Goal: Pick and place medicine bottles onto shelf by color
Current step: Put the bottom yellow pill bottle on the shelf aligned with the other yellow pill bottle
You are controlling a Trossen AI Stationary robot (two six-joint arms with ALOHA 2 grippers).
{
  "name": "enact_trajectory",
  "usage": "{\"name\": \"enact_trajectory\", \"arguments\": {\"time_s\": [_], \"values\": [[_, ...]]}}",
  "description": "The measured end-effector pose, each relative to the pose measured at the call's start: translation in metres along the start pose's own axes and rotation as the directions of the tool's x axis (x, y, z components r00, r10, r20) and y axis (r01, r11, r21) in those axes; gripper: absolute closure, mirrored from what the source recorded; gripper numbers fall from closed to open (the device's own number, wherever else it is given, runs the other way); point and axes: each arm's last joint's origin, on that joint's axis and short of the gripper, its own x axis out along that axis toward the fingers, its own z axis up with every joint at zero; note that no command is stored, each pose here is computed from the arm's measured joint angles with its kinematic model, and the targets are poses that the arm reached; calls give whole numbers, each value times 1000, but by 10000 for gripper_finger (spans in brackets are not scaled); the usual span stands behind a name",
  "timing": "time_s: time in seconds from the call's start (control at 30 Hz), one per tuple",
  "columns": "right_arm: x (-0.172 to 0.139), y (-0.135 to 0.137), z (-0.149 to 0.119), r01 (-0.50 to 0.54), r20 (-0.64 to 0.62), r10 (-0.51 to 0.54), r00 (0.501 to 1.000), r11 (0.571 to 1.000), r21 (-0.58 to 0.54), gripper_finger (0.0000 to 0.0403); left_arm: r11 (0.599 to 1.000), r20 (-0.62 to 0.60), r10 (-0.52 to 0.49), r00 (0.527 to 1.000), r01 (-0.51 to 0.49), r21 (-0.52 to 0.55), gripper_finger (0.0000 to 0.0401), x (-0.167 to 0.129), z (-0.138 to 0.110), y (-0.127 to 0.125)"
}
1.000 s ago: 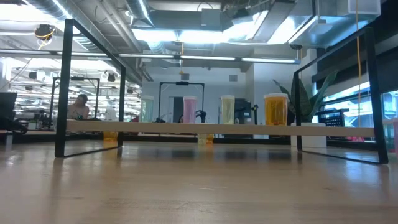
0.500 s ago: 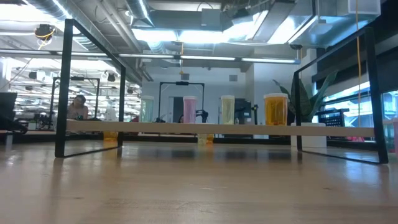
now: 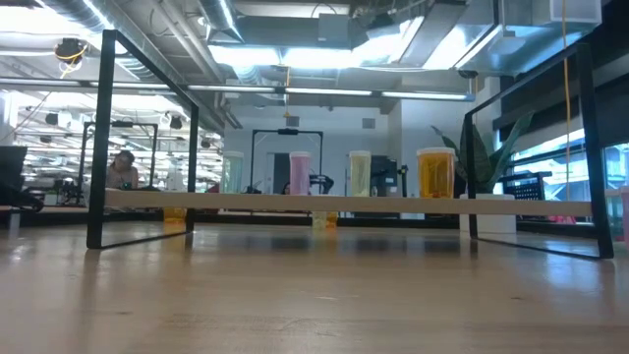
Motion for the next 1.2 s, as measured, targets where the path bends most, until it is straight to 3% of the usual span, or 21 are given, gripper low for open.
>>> {"name": "enact_trajectory", "arguments": {"time_s": [0.33,1.2], "values": [[0,0,0,0,0,0,1000,1000,0,114,1000,0,-2,1000,2,1,99,0,0,0],[0,0,0,0,-1,0,1000,1000,0,114,1000,3,-30,1000,30,-6,261,0,0,-3]]}}
